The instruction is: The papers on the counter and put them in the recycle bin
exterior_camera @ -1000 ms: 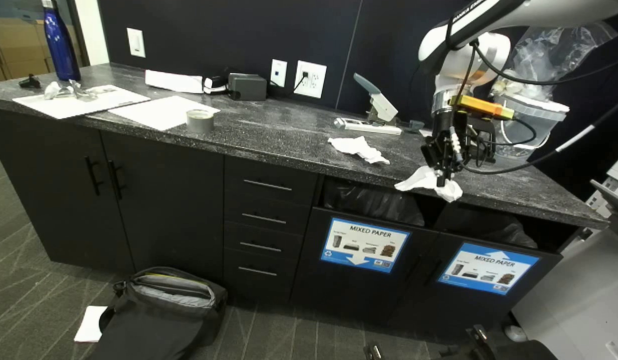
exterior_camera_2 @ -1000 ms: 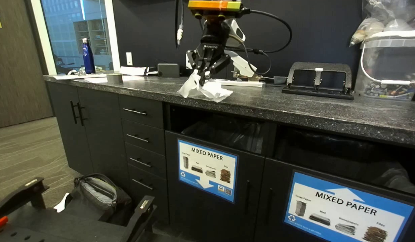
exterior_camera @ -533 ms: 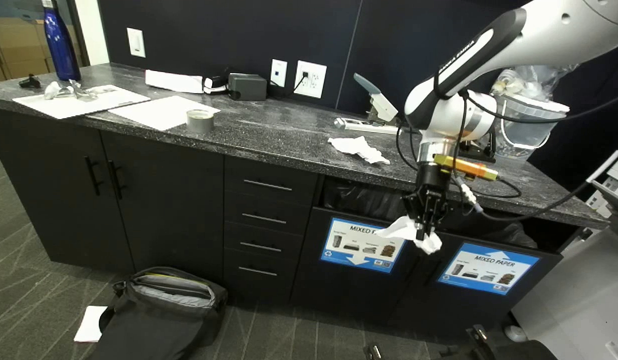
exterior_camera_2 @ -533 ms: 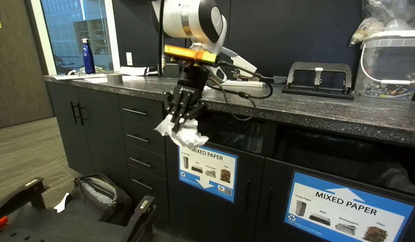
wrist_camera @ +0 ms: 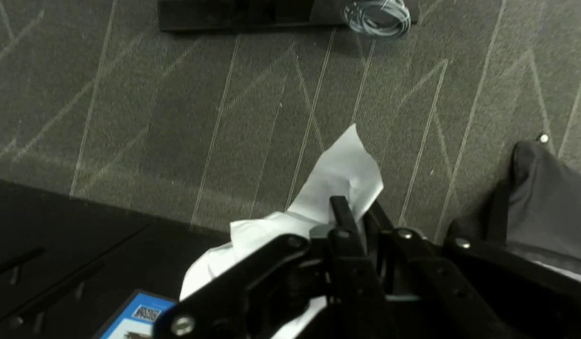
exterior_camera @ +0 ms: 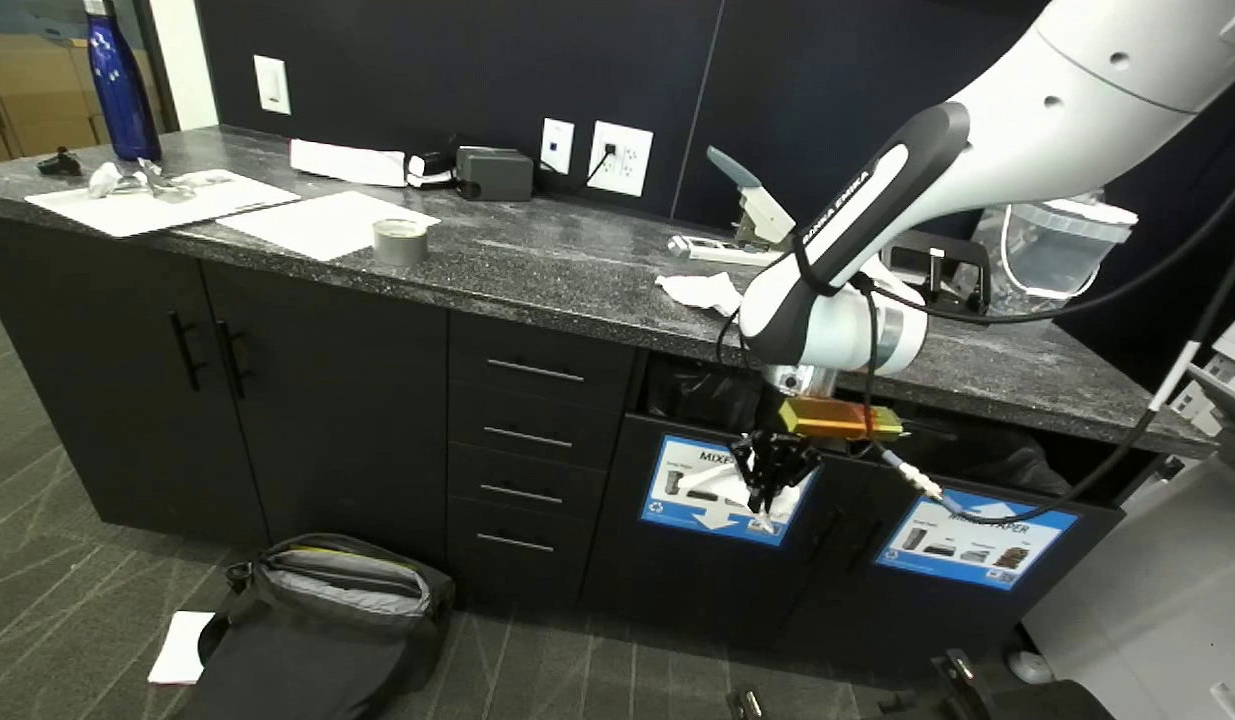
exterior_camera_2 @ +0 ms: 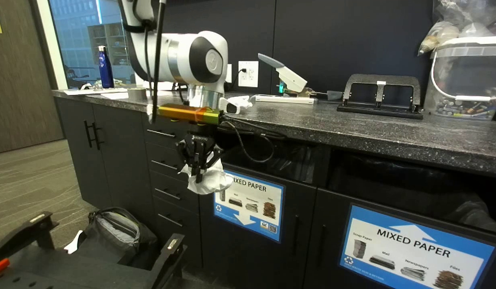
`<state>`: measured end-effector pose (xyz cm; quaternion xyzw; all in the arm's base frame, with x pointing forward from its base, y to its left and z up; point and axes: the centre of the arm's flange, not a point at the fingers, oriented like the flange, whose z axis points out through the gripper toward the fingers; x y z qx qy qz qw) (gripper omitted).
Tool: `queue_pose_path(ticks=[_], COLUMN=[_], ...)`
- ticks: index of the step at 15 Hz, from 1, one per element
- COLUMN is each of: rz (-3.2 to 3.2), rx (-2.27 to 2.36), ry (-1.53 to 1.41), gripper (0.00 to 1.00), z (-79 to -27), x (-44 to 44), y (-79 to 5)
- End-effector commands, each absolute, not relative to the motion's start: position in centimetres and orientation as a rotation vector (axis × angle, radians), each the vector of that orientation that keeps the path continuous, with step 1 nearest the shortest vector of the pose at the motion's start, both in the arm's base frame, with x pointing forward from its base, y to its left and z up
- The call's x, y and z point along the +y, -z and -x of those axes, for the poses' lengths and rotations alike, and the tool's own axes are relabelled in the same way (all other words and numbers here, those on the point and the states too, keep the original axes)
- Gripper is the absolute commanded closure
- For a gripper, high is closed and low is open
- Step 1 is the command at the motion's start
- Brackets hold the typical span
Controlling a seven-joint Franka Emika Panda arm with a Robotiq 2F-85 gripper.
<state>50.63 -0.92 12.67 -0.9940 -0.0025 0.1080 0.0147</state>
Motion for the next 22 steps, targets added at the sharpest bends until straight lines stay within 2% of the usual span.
queue_pose_path(ticks=[1,11,22], rz=[3.19,3.266,3.234], rx=[-0.024,0.046,0.189], ry=[-0.047,0.761,1.071], gripper=[0.91,0.89,0.9], z=[-49.2,-53.0,-59.0], x=[1.3,-2.6,-5.6], y=[-9.9,-10.5,-8.4])
